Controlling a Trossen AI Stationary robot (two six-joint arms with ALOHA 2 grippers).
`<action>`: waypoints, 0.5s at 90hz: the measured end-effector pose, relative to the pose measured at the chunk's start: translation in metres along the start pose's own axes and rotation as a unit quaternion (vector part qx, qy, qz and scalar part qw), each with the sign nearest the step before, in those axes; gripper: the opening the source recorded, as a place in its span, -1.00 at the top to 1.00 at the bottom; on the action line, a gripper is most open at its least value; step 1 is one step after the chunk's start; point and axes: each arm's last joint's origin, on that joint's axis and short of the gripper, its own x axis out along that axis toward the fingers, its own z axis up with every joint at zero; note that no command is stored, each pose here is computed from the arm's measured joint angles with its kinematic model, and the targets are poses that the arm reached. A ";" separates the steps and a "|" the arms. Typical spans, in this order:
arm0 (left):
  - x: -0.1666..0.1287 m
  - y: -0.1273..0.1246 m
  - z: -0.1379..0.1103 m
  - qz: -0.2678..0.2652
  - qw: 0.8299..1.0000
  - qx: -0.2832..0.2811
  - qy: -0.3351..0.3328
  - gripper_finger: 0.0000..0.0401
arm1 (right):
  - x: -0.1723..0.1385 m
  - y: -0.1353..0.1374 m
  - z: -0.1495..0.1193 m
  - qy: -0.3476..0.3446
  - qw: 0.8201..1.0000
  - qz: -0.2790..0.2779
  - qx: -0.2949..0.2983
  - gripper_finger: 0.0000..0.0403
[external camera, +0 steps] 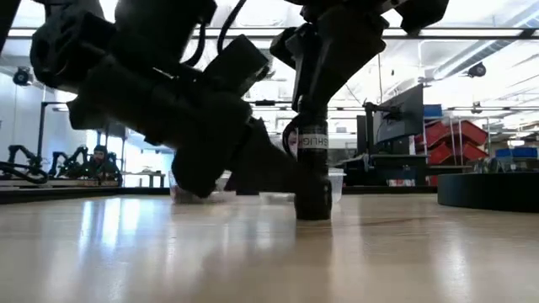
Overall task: Insert battery
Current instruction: Open the black flashlight cover
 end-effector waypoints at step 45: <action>0.011 0.016 -0.003 -0.098 0.991 -0.032 -0.087 0.29 | 0.000 0.001 0.000 -0.001 1.000 0.003 0.001 0.58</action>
